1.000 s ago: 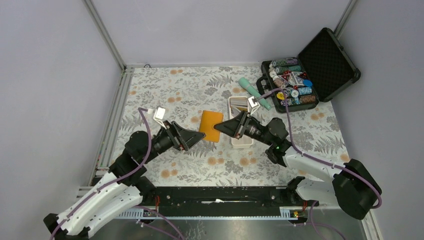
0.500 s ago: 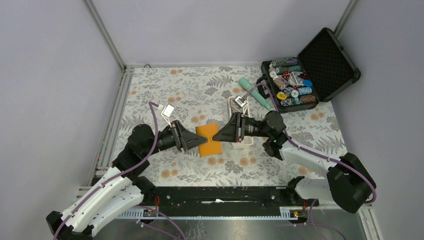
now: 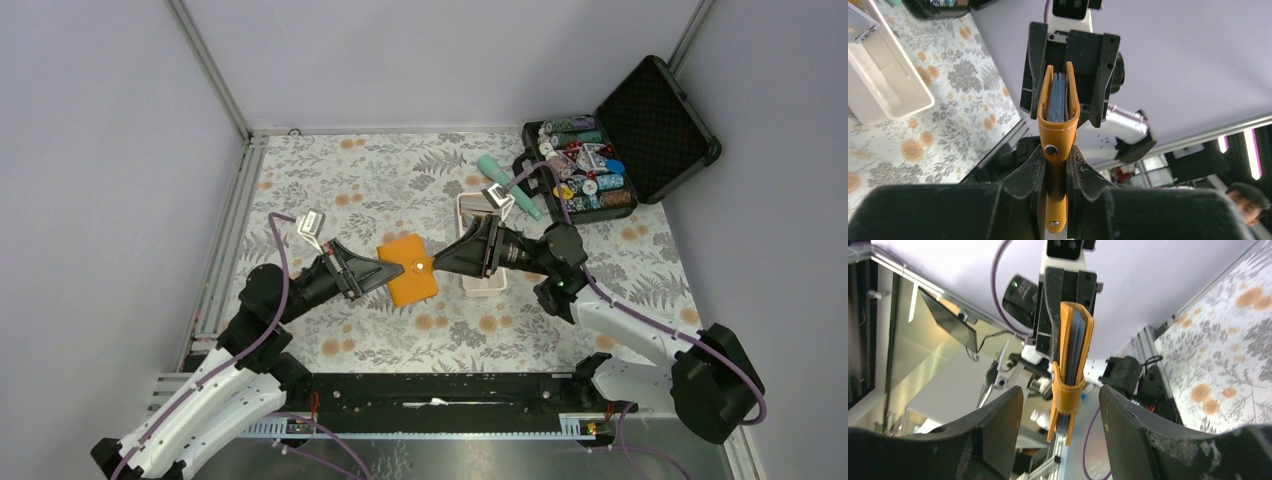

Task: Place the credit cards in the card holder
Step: Close the card holder at the center of the board.

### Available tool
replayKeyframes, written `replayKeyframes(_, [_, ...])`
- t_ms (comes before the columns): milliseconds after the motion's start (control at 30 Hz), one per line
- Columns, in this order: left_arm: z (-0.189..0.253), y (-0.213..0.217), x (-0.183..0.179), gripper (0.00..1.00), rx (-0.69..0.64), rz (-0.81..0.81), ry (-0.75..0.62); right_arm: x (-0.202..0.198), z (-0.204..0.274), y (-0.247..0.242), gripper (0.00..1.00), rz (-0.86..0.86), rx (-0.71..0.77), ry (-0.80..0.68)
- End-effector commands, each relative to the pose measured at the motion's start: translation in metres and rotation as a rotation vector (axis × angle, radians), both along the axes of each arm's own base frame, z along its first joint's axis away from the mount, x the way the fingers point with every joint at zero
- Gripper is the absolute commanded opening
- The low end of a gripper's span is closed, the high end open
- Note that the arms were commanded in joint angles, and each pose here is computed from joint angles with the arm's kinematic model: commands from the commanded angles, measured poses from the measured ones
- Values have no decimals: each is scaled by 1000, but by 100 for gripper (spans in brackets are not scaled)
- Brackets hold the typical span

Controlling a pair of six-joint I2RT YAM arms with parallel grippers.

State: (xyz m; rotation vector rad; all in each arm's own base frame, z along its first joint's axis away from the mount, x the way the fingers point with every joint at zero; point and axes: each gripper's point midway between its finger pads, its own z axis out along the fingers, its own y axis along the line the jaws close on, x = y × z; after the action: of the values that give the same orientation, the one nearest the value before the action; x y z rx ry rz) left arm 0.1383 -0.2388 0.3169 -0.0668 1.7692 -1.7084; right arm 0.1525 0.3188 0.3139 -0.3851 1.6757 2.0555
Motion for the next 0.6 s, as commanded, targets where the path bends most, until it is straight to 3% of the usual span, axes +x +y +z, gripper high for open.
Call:
replayKeyframes(0, [18,9,12,0,-136,89,51,20,14,-9,65,-161,23,-16])
replayKeyframes(300, [29,11,10,0,-154,89,35,23,2,-8,33,-149,63,54])
replayKeyframes(567, [23,10,10,0,-131,88,50,27,-1,-11,28,-190,67,48])
